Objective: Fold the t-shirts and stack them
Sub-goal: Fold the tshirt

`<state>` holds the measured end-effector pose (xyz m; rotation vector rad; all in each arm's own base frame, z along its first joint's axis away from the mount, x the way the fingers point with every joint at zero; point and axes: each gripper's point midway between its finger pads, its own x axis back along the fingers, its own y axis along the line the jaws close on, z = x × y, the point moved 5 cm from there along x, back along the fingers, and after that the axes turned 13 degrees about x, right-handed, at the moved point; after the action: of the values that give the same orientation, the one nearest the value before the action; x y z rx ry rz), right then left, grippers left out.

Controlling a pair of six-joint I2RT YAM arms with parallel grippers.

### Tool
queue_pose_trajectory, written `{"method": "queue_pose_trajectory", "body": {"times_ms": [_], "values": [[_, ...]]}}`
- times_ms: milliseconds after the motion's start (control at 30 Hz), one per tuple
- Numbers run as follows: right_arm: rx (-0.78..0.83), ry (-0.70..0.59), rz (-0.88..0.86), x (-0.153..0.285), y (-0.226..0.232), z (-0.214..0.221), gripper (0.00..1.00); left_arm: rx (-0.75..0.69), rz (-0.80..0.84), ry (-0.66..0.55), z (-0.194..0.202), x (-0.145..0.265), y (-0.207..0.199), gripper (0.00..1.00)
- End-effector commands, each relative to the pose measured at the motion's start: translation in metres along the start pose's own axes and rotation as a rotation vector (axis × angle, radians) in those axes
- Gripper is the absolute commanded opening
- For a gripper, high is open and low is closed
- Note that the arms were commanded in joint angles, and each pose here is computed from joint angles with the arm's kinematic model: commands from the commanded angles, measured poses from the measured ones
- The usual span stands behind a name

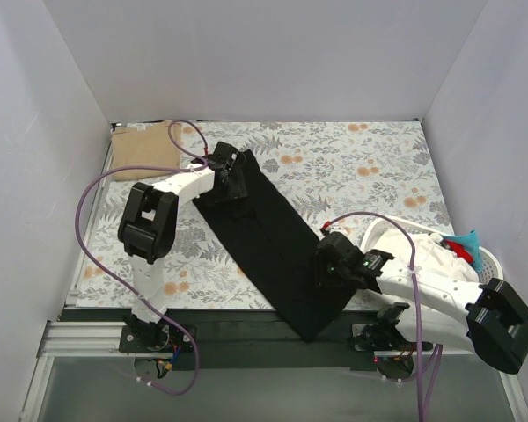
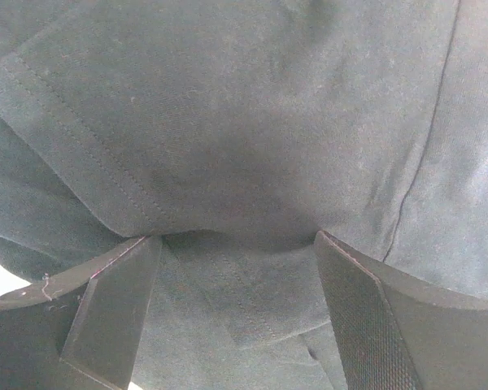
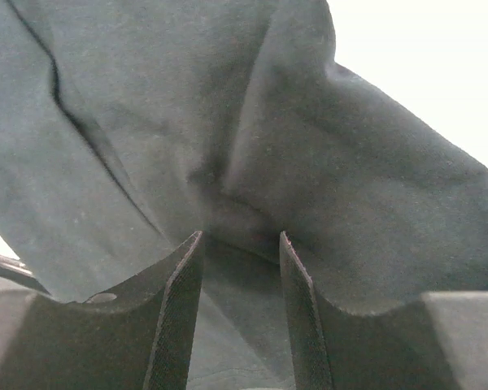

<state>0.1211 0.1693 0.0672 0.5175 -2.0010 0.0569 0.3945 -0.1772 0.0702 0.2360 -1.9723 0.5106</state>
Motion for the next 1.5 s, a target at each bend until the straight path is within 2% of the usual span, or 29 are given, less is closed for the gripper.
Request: {"method": "queue_pose_trajectory", "body": {"times_ms": [0,333,667,1033,1467], "values": [[-0.02,0.012,-0.049,-0.002,0.01,0.007,0.49,0.024,-0.027,0.022,-0.003,-0.024,0.01,0.75],[-0.014,0.04,-0.088,-0.005,0.026,0.012,0.48,-0.093,0.036,0.012,-0.032,-0.06,-0.026,0.74],[0.018,0.034,-0.107,-0.01,0.048,-0.014,0.48,-0.205,0.103,-0.023,-0.061,-0.104,-0.058,0.74],[0.035,0.046,-0.165,-0.023,0.071,-0.033,0.49,-0.29,0.302,-0.082,-0.086,-0.109,-0.096,0.75],[0.035,0.054,-0.194,-0.029,0.079,-0.033,0.49,-0.343,0.374,-0.051,-0.077,-0.108,-0.097,0.75]]}}
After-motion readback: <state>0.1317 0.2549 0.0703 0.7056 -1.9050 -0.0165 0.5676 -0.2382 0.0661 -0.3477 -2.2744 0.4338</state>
